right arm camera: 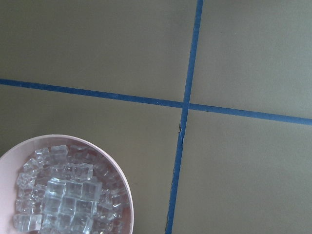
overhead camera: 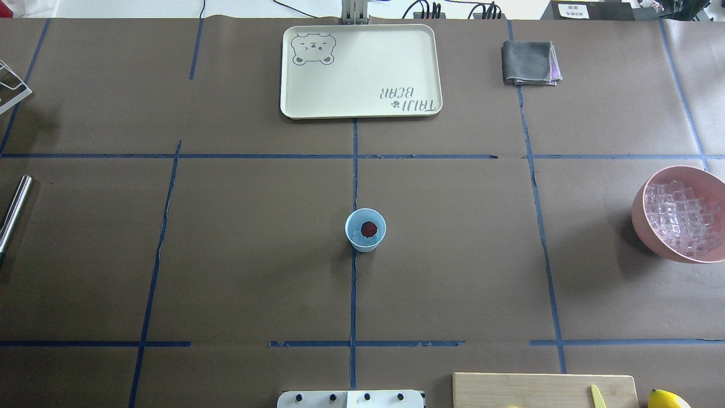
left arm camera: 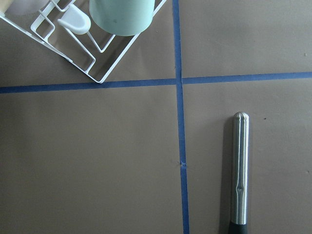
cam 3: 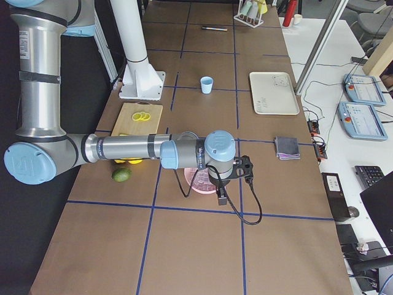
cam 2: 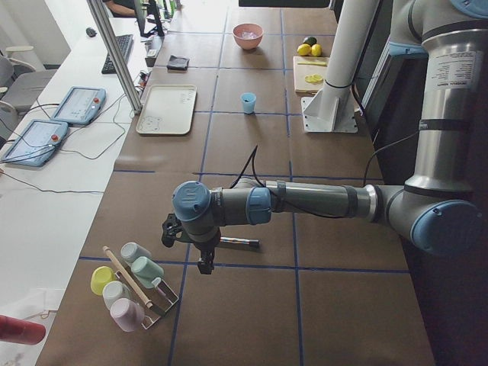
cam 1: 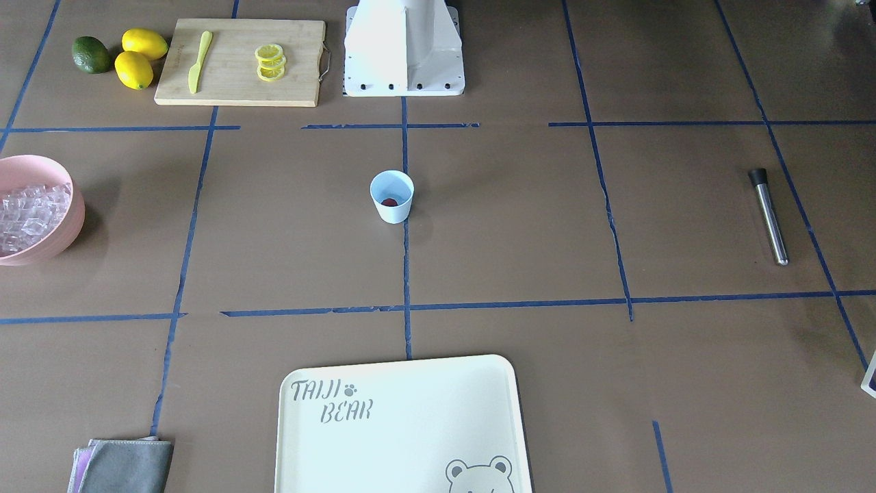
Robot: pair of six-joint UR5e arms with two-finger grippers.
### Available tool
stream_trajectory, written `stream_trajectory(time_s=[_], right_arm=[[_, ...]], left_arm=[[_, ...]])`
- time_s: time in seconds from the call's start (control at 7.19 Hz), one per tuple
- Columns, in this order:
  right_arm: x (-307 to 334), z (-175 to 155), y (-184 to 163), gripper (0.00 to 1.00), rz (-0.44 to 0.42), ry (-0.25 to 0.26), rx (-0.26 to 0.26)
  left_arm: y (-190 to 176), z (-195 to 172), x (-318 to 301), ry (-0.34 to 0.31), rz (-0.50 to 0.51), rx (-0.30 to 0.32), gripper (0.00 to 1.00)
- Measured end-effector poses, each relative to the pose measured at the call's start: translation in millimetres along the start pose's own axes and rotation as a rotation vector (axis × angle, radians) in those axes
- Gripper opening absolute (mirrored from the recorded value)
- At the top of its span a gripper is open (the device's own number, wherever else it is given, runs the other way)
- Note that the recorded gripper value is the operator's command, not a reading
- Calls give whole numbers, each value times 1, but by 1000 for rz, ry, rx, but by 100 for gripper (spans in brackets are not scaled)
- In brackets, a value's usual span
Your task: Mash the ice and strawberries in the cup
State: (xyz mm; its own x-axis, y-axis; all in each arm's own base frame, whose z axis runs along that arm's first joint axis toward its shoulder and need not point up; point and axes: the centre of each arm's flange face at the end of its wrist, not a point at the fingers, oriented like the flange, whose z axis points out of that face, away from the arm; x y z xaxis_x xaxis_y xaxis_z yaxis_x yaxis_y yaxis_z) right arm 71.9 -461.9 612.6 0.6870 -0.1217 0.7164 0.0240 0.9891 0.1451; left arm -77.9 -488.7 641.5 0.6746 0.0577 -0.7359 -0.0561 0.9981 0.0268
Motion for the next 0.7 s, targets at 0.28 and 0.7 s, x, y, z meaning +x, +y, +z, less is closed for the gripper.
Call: stream_trajectory(time_s=[0.28,0.7], right_arm=[[7,8,10,99,21,-2,-21],[15,15,20,99,40,-3,-39]], left_arm=[[-1,-1,1,-1,1,1,100],[-3,-1,1,-1,3,2,100]])
